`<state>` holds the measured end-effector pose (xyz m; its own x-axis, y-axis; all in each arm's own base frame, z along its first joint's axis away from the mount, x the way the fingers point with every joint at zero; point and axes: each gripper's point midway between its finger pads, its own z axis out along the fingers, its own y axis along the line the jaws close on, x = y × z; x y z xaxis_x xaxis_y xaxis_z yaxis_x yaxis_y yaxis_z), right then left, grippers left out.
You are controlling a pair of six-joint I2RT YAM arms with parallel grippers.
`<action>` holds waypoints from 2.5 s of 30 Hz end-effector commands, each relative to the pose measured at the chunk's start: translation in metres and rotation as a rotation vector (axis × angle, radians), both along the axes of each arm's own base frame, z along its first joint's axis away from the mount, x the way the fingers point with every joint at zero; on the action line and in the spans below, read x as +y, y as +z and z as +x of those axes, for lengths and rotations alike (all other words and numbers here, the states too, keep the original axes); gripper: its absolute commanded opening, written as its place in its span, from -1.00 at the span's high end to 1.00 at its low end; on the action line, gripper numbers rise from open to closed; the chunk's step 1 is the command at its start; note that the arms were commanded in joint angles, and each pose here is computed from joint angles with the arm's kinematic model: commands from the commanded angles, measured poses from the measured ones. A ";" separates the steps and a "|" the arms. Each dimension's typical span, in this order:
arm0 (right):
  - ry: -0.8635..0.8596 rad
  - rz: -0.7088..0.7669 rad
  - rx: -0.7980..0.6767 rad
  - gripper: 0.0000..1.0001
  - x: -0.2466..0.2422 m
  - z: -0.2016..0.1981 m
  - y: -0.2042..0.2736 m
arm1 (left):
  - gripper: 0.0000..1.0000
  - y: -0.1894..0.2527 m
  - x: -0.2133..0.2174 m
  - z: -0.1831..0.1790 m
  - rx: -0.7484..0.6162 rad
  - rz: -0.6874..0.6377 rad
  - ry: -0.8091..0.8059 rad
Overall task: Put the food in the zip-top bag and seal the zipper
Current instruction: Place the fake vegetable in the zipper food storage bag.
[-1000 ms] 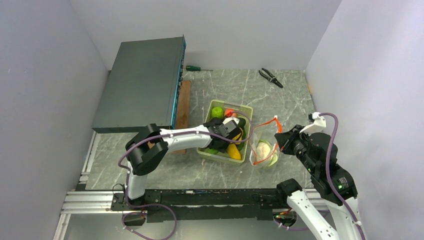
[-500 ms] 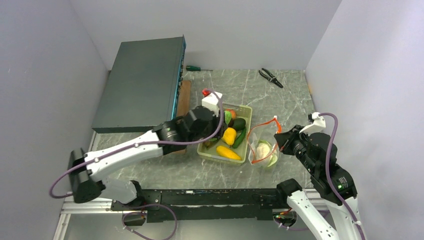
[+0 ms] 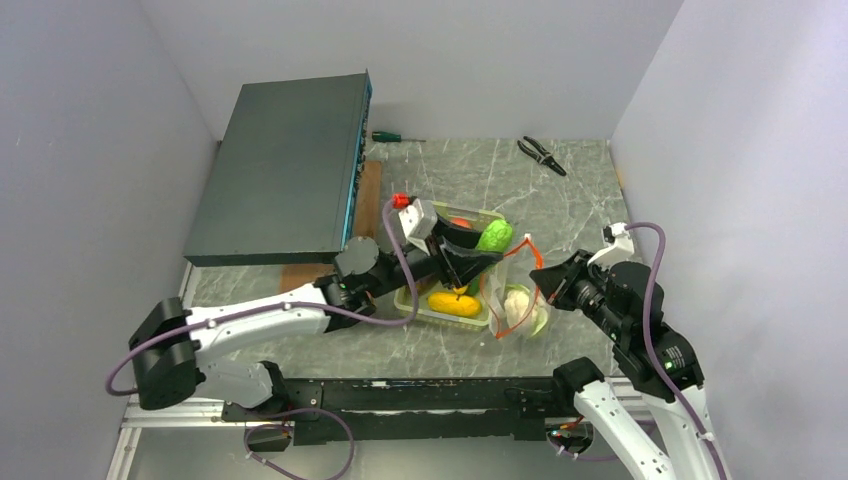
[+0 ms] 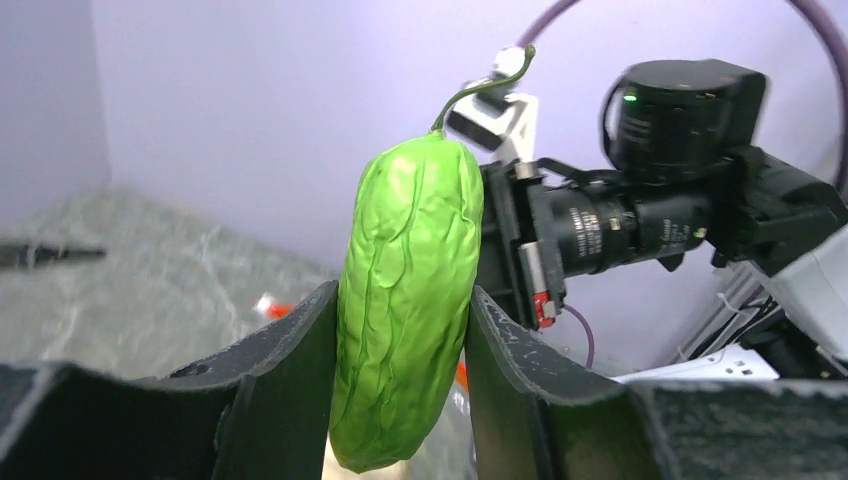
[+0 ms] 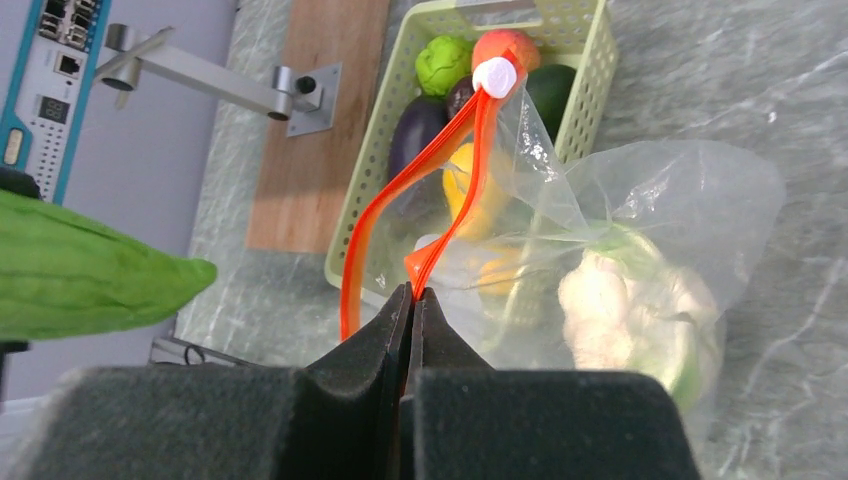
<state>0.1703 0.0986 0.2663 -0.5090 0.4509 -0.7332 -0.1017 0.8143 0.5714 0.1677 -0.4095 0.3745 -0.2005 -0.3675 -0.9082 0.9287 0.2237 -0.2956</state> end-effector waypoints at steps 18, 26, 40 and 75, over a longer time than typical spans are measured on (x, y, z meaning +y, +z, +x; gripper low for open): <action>0.011 0.123 -0.099 1.00 0.008 -0.001 0.051 | 0.40 -0.012 -0.052 -0.023 -0.489 -0.319 -0.096; 0.014 0.118 -0.096 1.00 0.009 -0.001 0.050 | -0.15 -0.026 -0.059 0.008 -0.365 -0.314 -0.052; -0.009 0.104 -0.089 1.00 0.005 0.000 0.046 | -0.91 -0.037 -0.049 0.022 -0.105 -0.173 0.016; 0.042 0.075 -0.066 1.00 0.012 0.002 0.039 | -0.02 -0.128 -0.013 0.032 0.381 0.780 0.329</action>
<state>0.1697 0.1063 0.2846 -0.5171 0.4771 -0.7106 -0.1207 0.7813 0.6124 0.1963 -0.4206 0.2364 -0.5394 0.2425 -0.8064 0.6626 0.7132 -0.2288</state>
